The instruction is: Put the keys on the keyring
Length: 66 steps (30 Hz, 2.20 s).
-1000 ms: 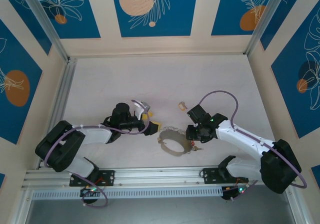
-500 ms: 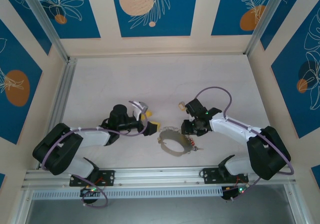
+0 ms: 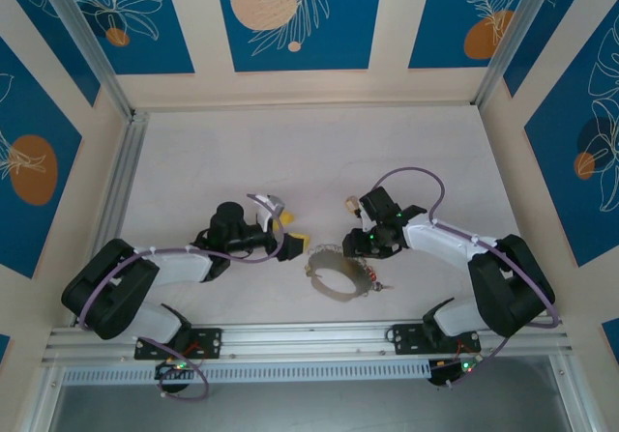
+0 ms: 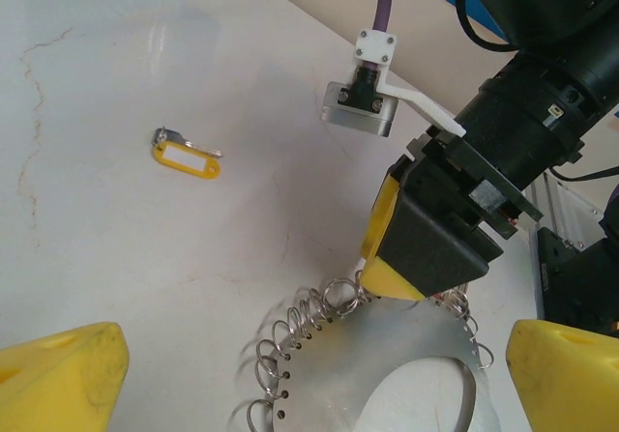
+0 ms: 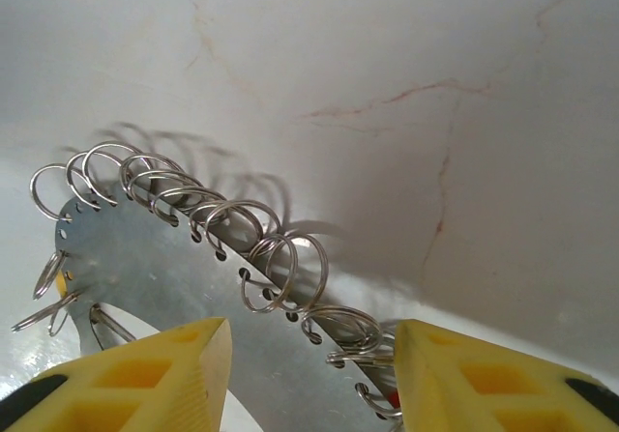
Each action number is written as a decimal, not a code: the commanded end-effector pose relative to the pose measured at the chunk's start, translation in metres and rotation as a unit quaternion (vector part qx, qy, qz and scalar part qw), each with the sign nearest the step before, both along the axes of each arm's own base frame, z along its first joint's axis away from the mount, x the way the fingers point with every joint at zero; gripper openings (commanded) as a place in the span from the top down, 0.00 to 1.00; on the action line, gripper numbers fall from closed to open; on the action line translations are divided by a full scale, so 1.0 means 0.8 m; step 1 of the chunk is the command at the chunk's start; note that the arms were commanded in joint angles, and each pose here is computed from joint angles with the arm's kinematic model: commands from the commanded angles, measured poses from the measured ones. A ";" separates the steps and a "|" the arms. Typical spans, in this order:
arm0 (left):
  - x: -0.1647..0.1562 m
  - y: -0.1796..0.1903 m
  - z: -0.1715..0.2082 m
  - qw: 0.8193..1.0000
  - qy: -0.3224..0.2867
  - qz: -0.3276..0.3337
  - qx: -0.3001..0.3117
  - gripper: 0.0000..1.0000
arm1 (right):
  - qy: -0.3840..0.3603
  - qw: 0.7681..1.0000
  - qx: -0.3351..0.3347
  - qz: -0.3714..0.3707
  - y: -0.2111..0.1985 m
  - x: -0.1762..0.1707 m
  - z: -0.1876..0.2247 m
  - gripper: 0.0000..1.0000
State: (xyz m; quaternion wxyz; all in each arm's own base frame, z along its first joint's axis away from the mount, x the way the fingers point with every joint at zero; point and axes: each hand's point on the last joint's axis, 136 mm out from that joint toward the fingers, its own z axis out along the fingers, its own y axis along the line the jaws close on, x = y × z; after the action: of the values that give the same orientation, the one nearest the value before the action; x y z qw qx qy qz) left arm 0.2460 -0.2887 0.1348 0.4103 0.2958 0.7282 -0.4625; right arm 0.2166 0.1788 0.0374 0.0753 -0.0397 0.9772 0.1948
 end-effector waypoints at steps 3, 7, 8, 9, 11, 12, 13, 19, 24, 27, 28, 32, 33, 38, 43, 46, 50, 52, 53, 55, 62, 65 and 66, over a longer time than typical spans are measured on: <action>0.003 0.004 0.021 0.999 -0.016 0.002 -0.027 0.00 | 0.022 1.000 0.016 0.009 0.004 -0.012 -0.008 0.52; 0.004 0.006 0.024 0.999 -0.016 0.004 -0.033 0.00 | 0.020 1.000 0.013 0.005 0.002 -0.011 -0.008 0.50; 0.005 0.007 0.024 0.999 -0.017 0.005 -0.033 0.00 | 0.021 1.000 0.012 0.004 0.002 -0.011 -0.008 0.48; 0.005 0.007 0.025 0.999 -0.017 0.005 -0.034 0.00 | 0.025 1.000 0.013 0.001 0.003 -0.012 -0.009 0.47; 0.005 0.007 0.026 0.999 -0.017 0.006 -0.036 0.00 | 0.034 0.999 0.011 -0.003 0.002 -0.015 -0.012 0.46; 0.006 0.008 0.026 0.999 -0.017 0.007 -0.037 0.00 | 0.035 0.999 0.009 -0.003 0.003 -0.016 -0.013 0.45; 0.006 0.008 0.026 0.999 -0.018 0.006 -0.038 0.00 | 0.035 0.999 0.009 -0.003 0.004 -0.017 -0.014 0.44; 0.007 0.009 0.028 0.999 -0.017 0.005 -0.044 0.00 | 0.044 0.999 0.011 0.002 0.006 -0.024 -0.016 0.46; 0.006 0.012 0.030 0.999 -0.019 0.007 -0.047 0.00 | 0.051 0.998 0.019 0.007 0.010 -0.035 -0.013 0.48; 0.005 0.014 0.033 0.998 -0.023 0.008 -0.050 0.00 | 0.054 0.998 0.016 0.008 0.010 -0.041 -0.013 0.48; 0.004 0.014 0.034 0.998 -0.023 0.007 -0.051 0.00 | 0.053 0.998 0.015 0.007 0.011 -0.042 -0.013 0.48; 0.002 0.016 0.034 0.998 -0.022 0.008 -0.053 0.00 | 0.048 0.999 0.009 0.009 0.011 -0.049 -0.012 0.49; 0.001 0.016 0.034 0.998 -0.022 0.008 -0.054 0.00 | 0.047 0.999 0.008 0.010 0.011 -0.050 -0.012 0.50; 0.000 0.016 0.038 0.998 -0.024 0.007 -0.056 0.00 | 0.042 0.999 0.003 0.012 0.010 -0.057 -0.011 0.52; 0.000 0.017 0.039 0.998 -0.025 0.008 -0.059 0.00 | 0.040 0.999 -0.007 0.015 0.007 -0.061 -0.012 0.55; -0.001 0.018 0.039 0.998 -0.023 0.008 -0.060 0.00 | 0.036 0.999 -0.005 0.019 0.009 -0.061 -0.012 0.56; -0.001 0.019 0.039 0.998 -0.021 0.010 -0.062 0.00 | 0.032 0.999 -0.014 0.029 0.009 -0.061 -0.013 0.60; -0.001 0.019 0.039 0.998 -0.021 0.012 -0.062 0.00 | 0.030 0.999 -0.024 0.030 0.006 -0.061 -0.014 0.61; -0.002 0.019 0.040 0.998 -0.022 0.011 -0.063 0.00 | 0.026 0.999 -0.028 0.029 0.005 -0.059 -0.012 0.61; -0.001 0.020 0.040 0.998 -0.023 0.012 -0.064 0.00 | 0.018 0.999 -0.038 0.024 0.002 -0.055 -0.010 0.60; -0.001 0.019 0.039 0.998 -0.021 0.011 -0.066 0.00 | -0.008 0.999 -0.037 0.028 0.004 -0.046 0.003 0.53; -0.001 0.020 0.038 0.998 -0.021 0.010 -0.066 0.00 | -0.016 0.999 -0.015 0.040 0.014 -0.040 0.005 0.51; -0.002 0.019 0.039 0.998 -0.021 0.008 -0.066 0.00 | -0.015 0.999 -0.012 0.045 0.017 -0.040 0.004 0.51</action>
State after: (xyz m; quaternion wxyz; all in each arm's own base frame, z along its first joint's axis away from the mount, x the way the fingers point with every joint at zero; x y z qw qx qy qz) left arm 0.2468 -0.2761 0.1567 0.4396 0.2693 0.7039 -0.4886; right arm 0.1788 0.1832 0.0328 0.0703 -0.0720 0.9809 0.1664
